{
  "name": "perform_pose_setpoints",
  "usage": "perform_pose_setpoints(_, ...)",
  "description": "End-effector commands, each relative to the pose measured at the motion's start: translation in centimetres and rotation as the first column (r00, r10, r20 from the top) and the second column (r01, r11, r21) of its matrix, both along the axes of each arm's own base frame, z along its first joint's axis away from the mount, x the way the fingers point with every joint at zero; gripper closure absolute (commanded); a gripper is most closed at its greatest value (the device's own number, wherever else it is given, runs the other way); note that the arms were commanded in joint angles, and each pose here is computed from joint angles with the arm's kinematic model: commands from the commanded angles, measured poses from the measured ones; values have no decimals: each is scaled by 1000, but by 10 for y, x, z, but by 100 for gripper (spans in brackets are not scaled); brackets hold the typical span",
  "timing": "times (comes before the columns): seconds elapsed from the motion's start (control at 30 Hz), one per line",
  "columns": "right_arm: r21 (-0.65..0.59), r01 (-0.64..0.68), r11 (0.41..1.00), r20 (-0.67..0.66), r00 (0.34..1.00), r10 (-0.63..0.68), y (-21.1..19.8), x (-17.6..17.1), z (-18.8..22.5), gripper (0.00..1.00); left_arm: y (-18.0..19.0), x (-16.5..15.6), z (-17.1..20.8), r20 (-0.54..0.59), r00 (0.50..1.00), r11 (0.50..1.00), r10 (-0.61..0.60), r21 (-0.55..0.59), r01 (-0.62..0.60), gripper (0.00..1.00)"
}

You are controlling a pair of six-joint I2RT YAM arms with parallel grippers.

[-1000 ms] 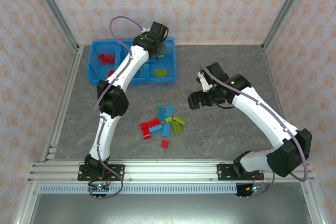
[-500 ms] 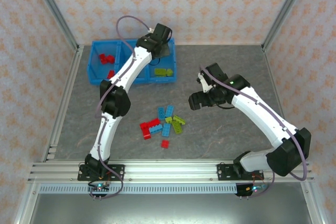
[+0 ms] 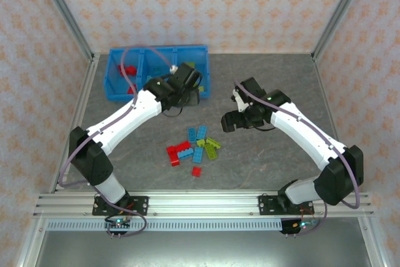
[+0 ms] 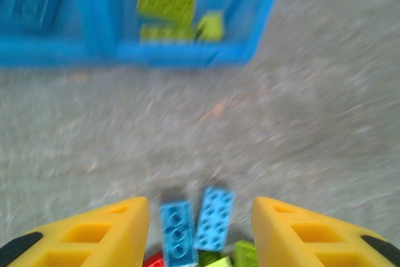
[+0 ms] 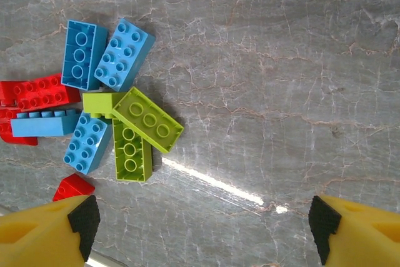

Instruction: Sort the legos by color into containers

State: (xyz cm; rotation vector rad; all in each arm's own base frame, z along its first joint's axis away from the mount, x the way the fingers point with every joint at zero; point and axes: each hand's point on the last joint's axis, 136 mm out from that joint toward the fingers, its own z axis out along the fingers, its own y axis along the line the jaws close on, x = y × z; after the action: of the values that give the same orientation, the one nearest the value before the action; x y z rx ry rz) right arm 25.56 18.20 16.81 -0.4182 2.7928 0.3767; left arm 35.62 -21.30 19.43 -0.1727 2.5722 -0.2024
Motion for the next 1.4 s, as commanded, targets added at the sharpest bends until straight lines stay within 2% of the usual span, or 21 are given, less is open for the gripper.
perform_pose_setpoints(0.0,18,12,1000,10,1000,-13,2,1,2,11,3,-16,-47,-116,993,999,34,-7,-35,53)
perform_pose_setpoints(0.13,16,0,1000,3,1000,0,3,2,2,11,-13,-23,-79,-216,976,1000,-14,-29,7,53)
perform_pose_setpoints(0.23,5,0,1000,-1,1000,0,1,0,2,11,-16,-20,-93,-230,973,1000,-5,-23,0,52)
perform_pose_setpoints(0.4,1,6,1000,3,1000,-6,-1,-2,4,11,-21,-28,-131,-327,945,1000,-10,-14,5,38)
perform_pose_setpoints(0.57,-14,4,1000,6,1000,-4,-5,-4,4,11,-19,-33,-149,-365,931,1000,-2,10,6,36)
perform_pose_setpoints(0.7,-14,2,1000,8,1000,-2,-5,-3,4,11,-11,-40,-169,-415,910,997,6,67,24,37)
perform_pose_setpoints(0.93,-12,3,1000,2,1000,-3,-5,-4,3,11,3,-54,-186,-443,896,994,41,111,9,51)
perform_pose_setpoints(1.1,-4,6,1000,2,1000,-6,-3,-3,3,11,6,-56,-185,-445,894,992,46,123,10,64)
perform_pose_setpoints(1.2,7,2,1000,11,1000,-2,-2,-3,8,11,6,-48,-167,-410,911,993,41,119,9,73)
perform_pose_setpoints(1.37,98,-26,995,51,998,21,10,-5,23,11,18,-7,-84,-235,970,997,67,45,-58,78)
